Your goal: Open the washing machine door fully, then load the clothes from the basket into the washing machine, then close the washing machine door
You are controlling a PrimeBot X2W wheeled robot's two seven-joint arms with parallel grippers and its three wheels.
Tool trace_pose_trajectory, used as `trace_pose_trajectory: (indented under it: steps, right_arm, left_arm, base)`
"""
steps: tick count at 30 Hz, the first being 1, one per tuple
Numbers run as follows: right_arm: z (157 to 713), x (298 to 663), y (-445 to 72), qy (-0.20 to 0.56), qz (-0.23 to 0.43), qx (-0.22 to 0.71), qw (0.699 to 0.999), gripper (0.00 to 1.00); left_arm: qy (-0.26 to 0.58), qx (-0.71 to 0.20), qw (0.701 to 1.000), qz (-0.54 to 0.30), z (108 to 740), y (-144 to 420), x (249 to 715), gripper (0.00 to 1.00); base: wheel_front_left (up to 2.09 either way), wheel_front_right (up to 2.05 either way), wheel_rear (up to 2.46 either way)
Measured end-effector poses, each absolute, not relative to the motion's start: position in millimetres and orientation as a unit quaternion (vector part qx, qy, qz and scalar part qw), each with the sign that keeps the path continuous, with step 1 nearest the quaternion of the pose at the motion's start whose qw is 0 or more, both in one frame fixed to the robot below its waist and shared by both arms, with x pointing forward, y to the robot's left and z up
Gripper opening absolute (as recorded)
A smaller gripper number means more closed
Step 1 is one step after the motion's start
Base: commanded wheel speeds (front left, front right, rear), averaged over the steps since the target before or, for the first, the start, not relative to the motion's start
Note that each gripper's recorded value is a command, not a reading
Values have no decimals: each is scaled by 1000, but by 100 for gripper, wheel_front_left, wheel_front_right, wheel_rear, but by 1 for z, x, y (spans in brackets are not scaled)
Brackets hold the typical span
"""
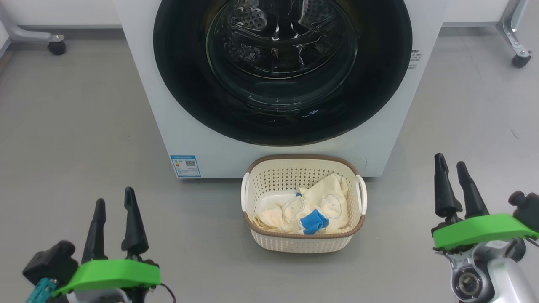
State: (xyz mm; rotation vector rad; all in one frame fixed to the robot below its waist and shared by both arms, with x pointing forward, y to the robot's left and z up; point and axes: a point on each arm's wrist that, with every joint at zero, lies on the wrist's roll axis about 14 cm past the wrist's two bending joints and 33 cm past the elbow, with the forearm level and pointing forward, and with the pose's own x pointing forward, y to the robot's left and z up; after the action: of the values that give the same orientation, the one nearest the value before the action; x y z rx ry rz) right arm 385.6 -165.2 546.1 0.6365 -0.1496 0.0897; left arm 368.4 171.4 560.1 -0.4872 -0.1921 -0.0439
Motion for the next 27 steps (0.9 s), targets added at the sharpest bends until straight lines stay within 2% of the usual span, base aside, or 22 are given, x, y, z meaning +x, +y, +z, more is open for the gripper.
trace_pose_trajectory:
  steps: [16,27]
  right_arm:
    - [542,384,-155,-75,59,211,973,100]
    - [508,384,-149,-25,64,138,988,100]
  left_arm:
    - [-88,-117,989,-32,550,155,365,100]
    - [-61,-46,996,-50,527,144,362,100]
  base:
    - [0,0,0]
    - [0,0,0]
